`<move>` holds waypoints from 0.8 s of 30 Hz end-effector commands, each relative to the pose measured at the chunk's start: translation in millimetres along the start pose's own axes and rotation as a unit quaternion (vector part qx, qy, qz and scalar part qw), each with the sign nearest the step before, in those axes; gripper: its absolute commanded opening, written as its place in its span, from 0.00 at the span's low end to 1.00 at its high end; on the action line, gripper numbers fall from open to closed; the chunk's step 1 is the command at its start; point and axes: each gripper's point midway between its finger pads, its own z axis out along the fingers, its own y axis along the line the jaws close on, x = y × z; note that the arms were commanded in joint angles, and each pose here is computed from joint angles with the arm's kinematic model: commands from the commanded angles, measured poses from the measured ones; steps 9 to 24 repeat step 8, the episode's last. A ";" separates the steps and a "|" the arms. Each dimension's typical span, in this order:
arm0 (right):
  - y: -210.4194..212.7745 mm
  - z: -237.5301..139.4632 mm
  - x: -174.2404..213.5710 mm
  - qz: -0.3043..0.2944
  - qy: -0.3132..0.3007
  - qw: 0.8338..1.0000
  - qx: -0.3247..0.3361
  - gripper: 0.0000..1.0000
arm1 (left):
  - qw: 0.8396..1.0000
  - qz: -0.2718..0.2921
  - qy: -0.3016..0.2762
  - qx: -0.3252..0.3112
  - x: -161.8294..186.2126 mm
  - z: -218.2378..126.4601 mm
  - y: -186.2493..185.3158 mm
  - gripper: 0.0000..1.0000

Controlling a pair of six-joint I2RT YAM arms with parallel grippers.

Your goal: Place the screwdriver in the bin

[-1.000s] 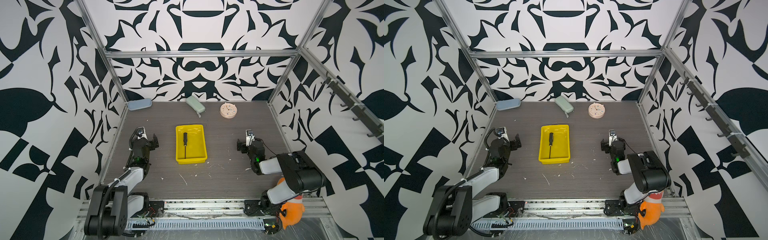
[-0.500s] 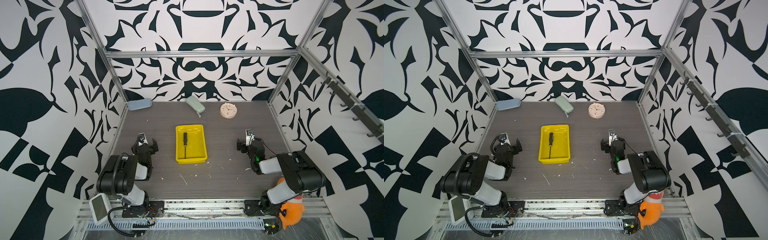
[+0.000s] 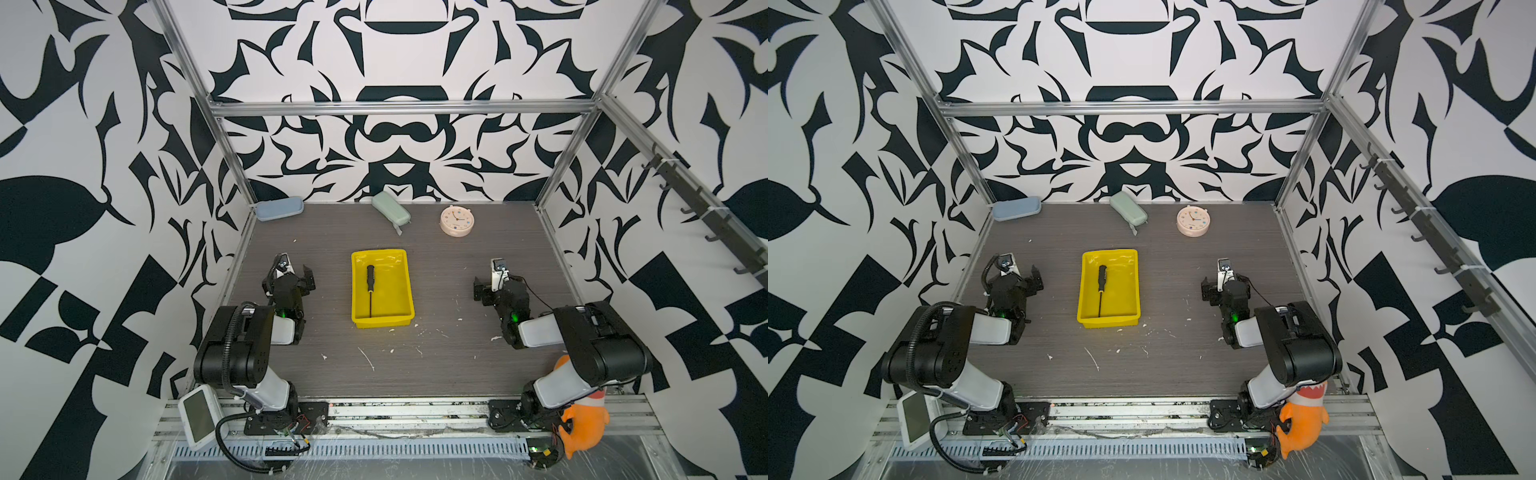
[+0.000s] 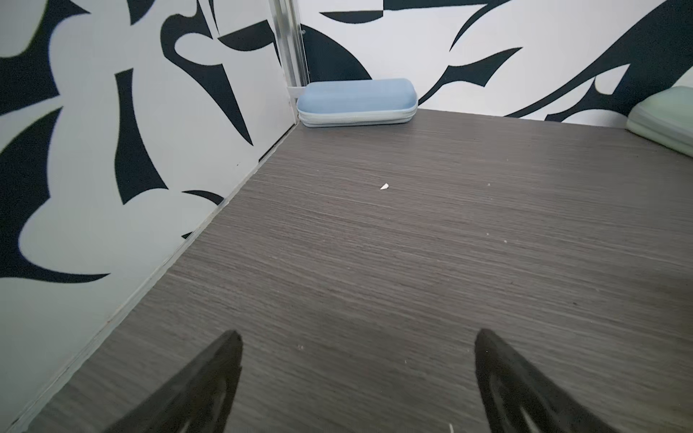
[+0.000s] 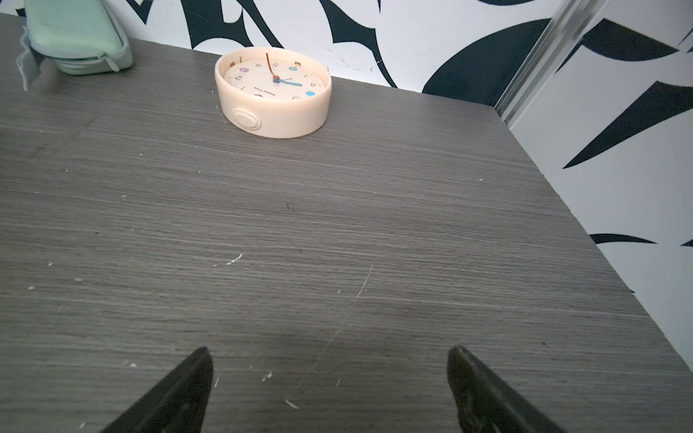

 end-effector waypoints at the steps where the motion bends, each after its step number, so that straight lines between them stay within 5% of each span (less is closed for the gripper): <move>1: -0.7 2.2 -18.0 0.004 -0.023 1.000 -0.001 1.00 | 1.000 -0.007 -0.003 -0.004 -3.3 -0.1 2.2 0.99; 24: -1.7 2.9 -17.8 0.011 -0.022 1.000 -0.003 0.99 | 1.000 -0.008 -0.004 -0.003 -3.6 0.0 2.0 0.99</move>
